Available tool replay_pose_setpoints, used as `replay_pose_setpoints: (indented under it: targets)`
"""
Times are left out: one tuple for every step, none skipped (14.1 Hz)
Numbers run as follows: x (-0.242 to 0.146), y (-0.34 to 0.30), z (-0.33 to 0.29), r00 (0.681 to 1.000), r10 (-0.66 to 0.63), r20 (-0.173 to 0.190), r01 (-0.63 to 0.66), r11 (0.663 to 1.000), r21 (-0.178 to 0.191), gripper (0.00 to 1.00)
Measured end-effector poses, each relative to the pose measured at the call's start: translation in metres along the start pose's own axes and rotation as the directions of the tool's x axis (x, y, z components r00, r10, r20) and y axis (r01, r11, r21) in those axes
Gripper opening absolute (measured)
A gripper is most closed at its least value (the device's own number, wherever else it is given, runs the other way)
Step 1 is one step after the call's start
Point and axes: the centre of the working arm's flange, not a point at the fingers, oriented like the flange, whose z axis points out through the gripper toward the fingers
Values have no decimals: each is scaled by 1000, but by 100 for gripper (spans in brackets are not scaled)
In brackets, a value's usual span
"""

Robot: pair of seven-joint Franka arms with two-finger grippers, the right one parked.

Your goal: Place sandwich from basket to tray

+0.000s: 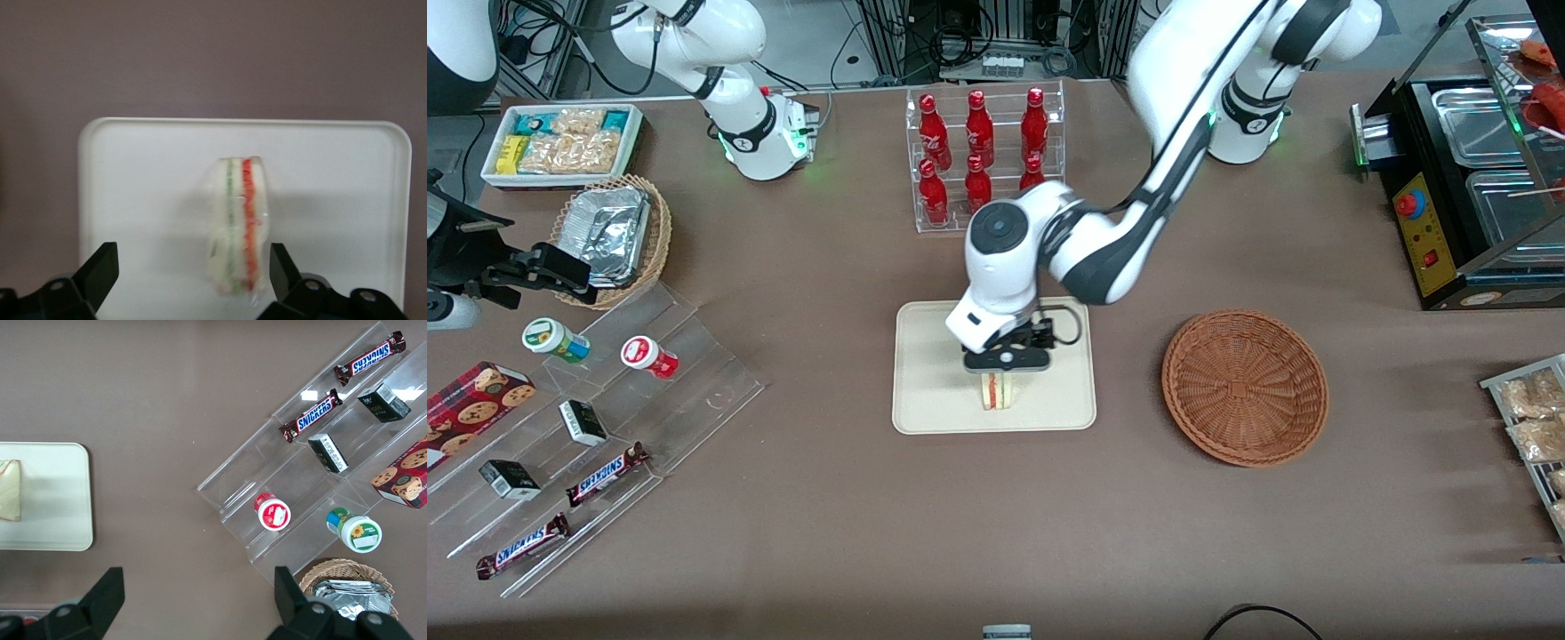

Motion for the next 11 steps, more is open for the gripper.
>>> replay_pose_setpoints:
  targets:
    - [7, -19, -36, 999, -31, 8, 31, 999, 14, 100]
    - [12, -39, -70, 997, -75, 15, 74, 997, 32, 100]
    - [17, -61, -100, 992, -127, 19, 126, 991, 47, 100]
    - [26, -85, -127, 984, -176, 23, 175, 983, 48, 100]
    - [35, -112, -149, 975, -220, 30, 219, 975, 47, 100]
    - [43, -140, -167, 964, -263, 36, 261, 964, 58, 100]
    - [50, -169, -182, 952, -303, 41, 299, 951, 73, 100]
    - [58, -198, -195, 944, -326, 46, 321, 943, 86, 100]
    - [64, -227, -207, 944, -325, 55, 320, 943, 96, 100]
    - [69, -258, -218, 948, -312, 68, 304, 947, 105, 100]
    - [72, -288, -228, 953, -292, 85, 282, 953, 112, 100]
